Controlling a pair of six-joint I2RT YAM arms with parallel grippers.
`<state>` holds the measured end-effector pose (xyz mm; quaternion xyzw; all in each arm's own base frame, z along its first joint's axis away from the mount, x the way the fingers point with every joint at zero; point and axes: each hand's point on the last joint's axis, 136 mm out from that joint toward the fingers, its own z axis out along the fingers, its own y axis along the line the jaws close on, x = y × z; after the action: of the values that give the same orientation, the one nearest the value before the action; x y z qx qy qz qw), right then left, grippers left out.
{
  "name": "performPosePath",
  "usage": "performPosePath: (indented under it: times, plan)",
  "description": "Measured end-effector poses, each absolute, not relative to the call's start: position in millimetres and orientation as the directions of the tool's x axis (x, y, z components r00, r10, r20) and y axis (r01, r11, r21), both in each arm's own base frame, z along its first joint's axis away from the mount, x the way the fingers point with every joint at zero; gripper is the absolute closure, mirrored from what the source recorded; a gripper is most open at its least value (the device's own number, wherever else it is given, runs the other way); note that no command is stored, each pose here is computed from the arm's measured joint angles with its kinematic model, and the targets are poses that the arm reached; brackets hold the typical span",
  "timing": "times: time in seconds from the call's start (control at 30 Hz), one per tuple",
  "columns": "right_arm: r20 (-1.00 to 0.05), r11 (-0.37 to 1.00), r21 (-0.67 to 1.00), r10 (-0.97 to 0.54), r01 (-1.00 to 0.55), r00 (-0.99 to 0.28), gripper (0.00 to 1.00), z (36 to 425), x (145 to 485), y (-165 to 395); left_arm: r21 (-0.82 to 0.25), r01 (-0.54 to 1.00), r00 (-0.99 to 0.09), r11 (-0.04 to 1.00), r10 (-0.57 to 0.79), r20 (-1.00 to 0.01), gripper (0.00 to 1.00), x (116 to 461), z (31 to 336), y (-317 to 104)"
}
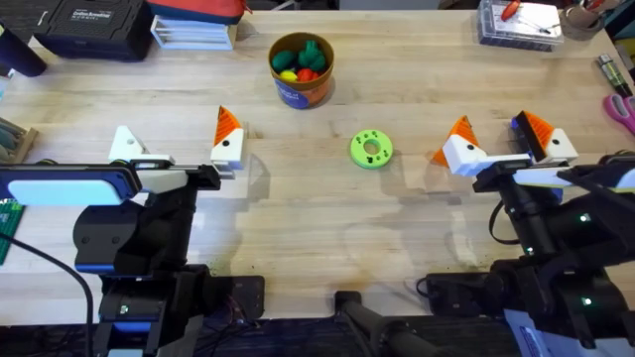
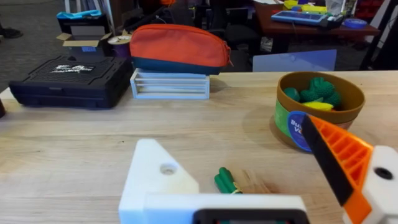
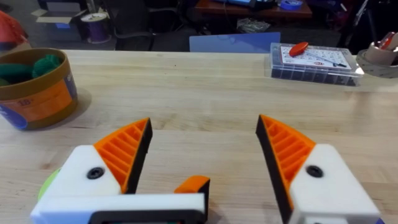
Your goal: Pick up the gripper from the table and insert it into the empty holder that is missing its gripper. Then pick up a screw, insert it into the mounting hole, and use the screwdriver to tighten it. Finally, clean up the table by picking up the vegetable and placing it into the bucket.
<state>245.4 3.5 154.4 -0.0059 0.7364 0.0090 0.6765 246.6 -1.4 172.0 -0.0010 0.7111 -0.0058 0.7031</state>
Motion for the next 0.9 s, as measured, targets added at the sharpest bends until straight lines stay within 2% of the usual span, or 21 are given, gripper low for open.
performPosePath:
  times: [0.37, 0.4, 0.47, 0.6, 0.7, 0.8, 0.9]
  plan:
    - [-0.996, 0.999, 0.032, 0.031, -0.019, -0.087, 0.008, 154, 245, 4, -0.01, 0.007, -0.017, 1.0, -0.01, -1.0, 0.015, 246, 171, -1]
    - [-0.993, 0.998, 0.061, 0.059, -0.015, -0.098, 0.007, 152, 245, 4, -0.01, 0.005, -0.072, 1.0, -0.01, -0.997, 0.015, 244, 164, -1]
    - [-0.988, 0.997, 0.077, 0.075, -0.012, -0.137, 0.007, 151, 242, 4, -0.011, 0.001, -0.114, 1.0, -0.011, -0.993, 0.015, 242, 167, -1]
    - [-0.961, 0.996, 0.086, 0.083, 0.0, -0.262, 0.007, 154, 230, 4, -0.008, -0.017, -0.203, 1.0, -0.011, -0.979, 0.015, 236, 200, 2]
    - [-0.931, 0.996, 0.089, 0.087, 0.01, -0.356, 0.007, 168, 220, 4, -0.004, -0.023, -0.33, 1.0, -0.011, -0.944, 0.015, 237, 218, 3]
    - [-0.895, 0.996, 0.088, 0.087, 0.018, -0.437, 0.007, 186, 213, 4, 0.0, -0.023, -0.467, 1.0, -0.011, -0.884, 0.016, 247, 221, 3]
    - [-0.868, 0.996, 0.088, 0.088, 0.024, -0.489, 0.007, 201, 211, 4, 0.002, -0.022, -0.56, 1.0, -0.011, -0.829, 0.016, 262, 213, 3]
